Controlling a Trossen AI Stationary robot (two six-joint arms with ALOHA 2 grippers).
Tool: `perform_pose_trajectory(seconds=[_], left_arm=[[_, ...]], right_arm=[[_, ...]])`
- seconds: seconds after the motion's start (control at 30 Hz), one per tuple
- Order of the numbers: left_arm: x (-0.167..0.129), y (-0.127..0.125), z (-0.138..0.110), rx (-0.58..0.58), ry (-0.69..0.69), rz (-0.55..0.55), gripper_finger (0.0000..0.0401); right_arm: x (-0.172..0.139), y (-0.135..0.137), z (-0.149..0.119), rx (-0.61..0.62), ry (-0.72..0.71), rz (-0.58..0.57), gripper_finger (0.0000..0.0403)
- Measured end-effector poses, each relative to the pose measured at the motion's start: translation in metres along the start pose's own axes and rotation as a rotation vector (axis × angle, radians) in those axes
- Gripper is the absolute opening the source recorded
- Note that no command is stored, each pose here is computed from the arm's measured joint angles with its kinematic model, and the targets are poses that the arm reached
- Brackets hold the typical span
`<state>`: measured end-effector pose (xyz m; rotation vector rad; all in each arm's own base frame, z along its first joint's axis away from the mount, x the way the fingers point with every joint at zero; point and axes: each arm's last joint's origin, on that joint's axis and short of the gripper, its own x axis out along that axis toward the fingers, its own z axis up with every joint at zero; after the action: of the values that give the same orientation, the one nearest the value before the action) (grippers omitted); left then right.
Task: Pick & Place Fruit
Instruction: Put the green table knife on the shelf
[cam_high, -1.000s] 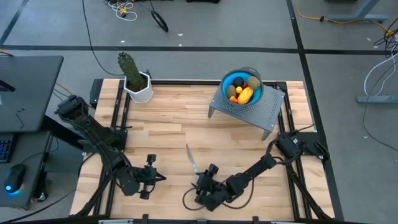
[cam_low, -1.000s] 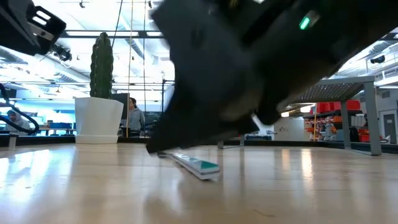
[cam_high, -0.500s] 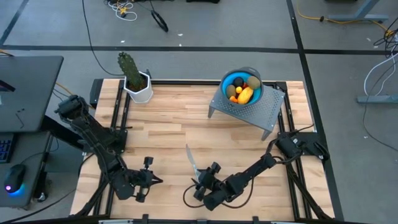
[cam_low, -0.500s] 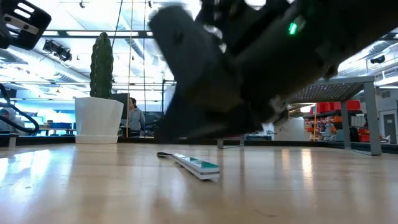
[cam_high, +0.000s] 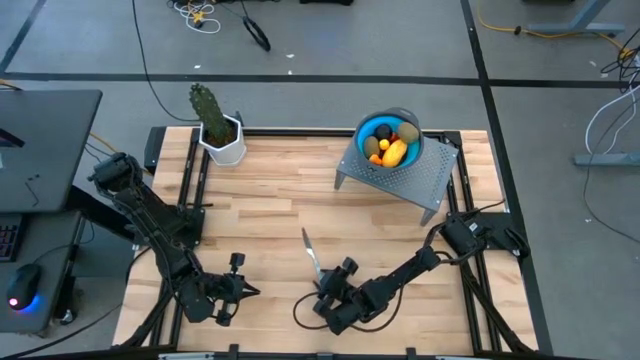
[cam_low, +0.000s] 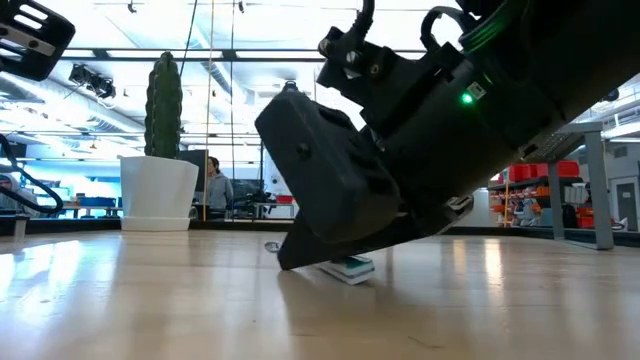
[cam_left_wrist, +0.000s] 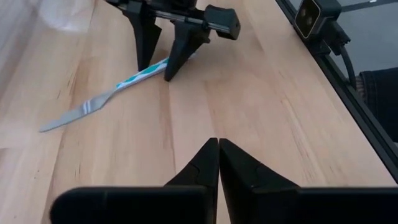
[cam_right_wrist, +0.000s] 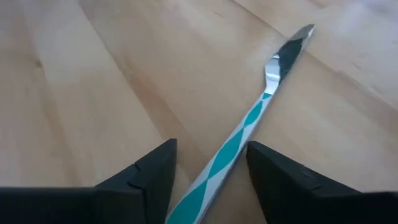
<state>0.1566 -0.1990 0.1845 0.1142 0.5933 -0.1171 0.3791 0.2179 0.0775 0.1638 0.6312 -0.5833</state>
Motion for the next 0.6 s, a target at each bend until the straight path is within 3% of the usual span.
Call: perform_pose_trajectory(seconds=[0.33,0.6], left_arm=[[0.0,0.0,0.0,-0.004,-0.001,0.001,0.0016],[0.0,0.0,0.0,-0.004,-0.001,0.001,0.0014]], right_arm=[[0.0004,-0.0045,-0.0023,-0.13,0.02,-0.033,0.0135],[-0.0026,-0.0038,-0.0028,-0.34,0.036,-0.015,0.0121]])
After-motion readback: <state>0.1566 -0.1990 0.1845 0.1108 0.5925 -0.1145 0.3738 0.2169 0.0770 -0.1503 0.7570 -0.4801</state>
